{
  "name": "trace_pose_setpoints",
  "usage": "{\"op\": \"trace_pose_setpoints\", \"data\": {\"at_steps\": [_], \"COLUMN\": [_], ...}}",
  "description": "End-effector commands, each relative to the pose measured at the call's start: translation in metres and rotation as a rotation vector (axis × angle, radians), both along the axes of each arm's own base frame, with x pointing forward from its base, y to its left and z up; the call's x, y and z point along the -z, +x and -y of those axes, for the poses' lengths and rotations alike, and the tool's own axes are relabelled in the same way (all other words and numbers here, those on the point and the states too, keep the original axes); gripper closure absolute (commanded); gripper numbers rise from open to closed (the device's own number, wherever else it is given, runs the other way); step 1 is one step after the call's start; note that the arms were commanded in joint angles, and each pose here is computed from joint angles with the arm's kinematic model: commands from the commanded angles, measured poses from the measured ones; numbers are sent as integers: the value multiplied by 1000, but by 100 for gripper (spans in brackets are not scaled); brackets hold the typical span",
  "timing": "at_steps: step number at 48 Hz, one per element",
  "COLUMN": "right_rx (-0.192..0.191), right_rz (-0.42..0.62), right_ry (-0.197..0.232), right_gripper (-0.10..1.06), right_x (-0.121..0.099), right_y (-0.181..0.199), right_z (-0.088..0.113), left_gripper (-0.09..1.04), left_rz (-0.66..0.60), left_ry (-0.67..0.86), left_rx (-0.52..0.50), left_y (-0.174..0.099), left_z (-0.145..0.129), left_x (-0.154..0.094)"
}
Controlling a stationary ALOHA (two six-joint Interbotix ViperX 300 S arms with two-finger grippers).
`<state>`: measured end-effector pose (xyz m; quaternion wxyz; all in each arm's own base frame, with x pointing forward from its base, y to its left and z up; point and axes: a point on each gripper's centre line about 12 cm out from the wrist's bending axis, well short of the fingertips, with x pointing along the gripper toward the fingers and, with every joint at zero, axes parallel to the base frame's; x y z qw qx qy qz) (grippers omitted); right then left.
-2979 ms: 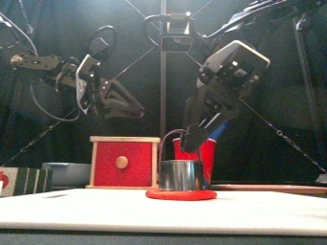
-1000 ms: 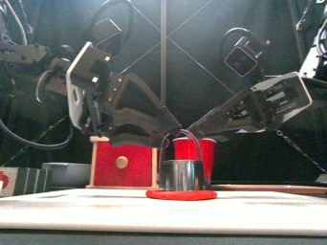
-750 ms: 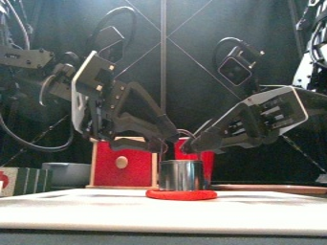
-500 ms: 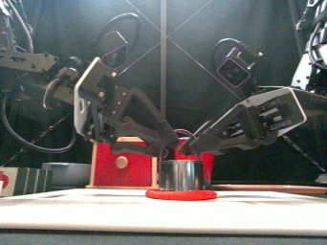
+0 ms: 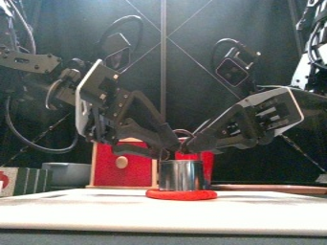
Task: Get the cutter from the drawer then cut the dough then place the extra dough in the bowl
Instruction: Cut the dough
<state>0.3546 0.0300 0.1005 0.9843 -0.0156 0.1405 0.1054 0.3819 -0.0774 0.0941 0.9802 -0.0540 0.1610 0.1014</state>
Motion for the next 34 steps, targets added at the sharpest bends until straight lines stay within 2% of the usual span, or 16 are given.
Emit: {"op": "trace_pose_setpoints", "data": {"at_steps": [1,10,24,34], "right_rx": [2,3,8,11], "right_rz": [45,13,7,-35], "right_ry": [-1,-7,-7,-10], "right_gripper": [32,38,39,39], "right_x": [-15,-11,-10,-1], "right_y": [5,2,2,0], "right_z": [1,1,2,2], "left_gripper": [8,11,36,40], "left_rz": [23,13,-40,-118], "left_ry": [2,4,-8,-36], "left_rx": [17,15,27,34], "left_y": [4,1,-4,-6], "left_z": [3,2,3,4], "left_x": [-7,-4,4,15]}}
